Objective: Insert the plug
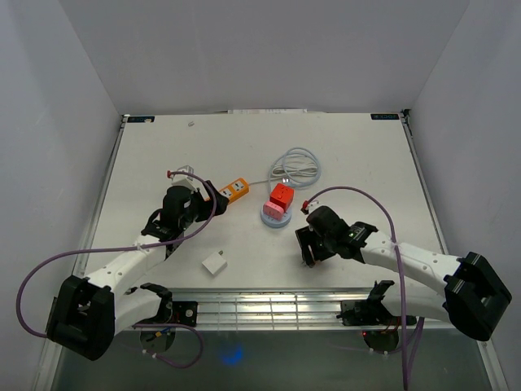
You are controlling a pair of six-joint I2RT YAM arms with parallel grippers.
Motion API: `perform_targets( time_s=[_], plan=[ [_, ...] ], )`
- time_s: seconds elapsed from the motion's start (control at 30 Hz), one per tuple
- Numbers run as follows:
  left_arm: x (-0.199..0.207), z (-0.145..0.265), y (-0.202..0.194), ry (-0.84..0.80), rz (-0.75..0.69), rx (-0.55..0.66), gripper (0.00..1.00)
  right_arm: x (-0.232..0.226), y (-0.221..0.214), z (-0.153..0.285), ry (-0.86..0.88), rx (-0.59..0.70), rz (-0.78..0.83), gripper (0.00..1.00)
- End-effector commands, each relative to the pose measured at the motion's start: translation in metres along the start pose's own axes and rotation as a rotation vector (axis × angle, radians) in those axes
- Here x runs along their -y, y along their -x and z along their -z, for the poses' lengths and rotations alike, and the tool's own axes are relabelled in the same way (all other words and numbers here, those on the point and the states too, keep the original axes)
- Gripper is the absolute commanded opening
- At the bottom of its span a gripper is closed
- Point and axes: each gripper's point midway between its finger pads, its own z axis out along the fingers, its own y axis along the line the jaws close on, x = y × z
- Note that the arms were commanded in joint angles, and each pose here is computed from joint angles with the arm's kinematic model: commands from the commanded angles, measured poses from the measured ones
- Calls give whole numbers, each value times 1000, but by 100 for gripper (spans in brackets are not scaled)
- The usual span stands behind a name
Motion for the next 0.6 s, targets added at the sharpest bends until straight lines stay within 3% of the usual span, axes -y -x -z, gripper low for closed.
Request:
perform_targets(
  time_s=[0.0,0.23,0.43,0.57],
  plan=[
    [9,5,12,-28,8,25,98,-6,7,0,29,31,-9,71],
    [15,5,8,-52,1,-12,98,-7,-3,-7,30,-33,-6,70],
    [19,6,9,-66,7,-14,98,-10,-7,-13,37,-71,7,50],
    [31,7,2,-132,29,-58,98,-16,5,-9,71,-15,10,48]
  ],
)
